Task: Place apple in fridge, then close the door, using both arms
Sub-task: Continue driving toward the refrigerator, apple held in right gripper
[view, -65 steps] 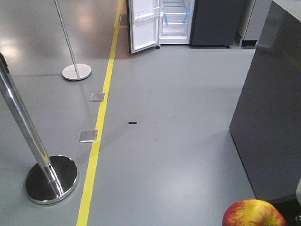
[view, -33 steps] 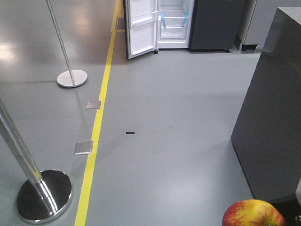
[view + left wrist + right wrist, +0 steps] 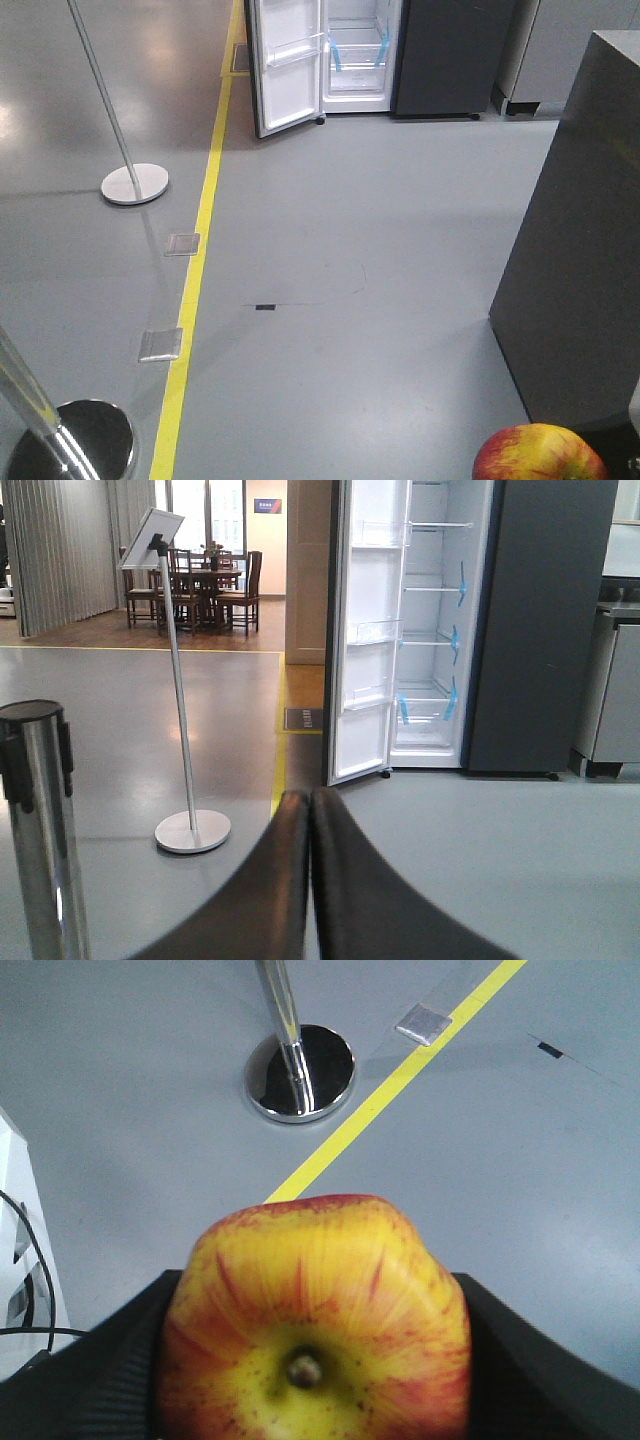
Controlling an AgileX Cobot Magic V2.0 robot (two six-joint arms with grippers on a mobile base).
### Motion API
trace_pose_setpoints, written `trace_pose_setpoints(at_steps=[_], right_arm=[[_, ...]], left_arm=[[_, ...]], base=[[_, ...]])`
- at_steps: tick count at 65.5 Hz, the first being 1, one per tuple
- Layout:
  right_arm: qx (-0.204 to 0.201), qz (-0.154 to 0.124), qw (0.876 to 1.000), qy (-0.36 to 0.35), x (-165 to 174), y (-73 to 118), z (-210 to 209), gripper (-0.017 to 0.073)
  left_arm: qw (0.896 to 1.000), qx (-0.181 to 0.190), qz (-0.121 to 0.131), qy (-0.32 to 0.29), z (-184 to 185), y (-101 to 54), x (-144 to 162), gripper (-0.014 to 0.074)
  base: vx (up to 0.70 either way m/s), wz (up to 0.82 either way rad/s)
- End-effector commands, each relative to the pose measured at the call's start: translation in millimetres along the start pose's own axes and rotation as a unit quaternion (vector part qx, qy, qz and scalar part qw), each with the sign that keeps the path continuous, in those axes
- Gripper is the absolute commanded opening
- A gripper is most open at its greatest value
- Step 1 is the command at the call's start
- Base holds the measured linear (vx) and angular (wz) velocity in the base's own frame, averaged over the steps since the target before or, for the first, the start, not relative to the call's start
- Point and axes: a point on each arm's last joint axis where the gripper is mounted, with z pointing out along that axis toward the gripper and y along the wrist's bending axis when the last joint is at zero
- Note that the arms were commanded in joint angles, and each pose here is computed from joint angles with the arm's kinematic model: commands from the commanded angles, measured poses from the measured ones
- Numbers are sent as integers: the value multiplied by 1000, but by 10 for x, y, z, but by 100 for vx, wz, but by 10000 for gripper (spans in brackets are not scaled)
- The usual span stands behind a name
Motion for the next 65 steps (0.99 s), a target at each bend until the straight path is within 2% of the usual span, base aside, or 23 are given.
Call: trace_pose_setpoints(at_steps=[1,65], right_arm=[[0,-1,999,-43,-112,12,-61,67],[0,-1,999,-43,-111,13,-61,67]], left_arm=[[1000,0,-4,-30,-5,7,24,-6],[1000,0,-4,-30,-5,7,24,-6]], base=[[24,-2],[23,1]])
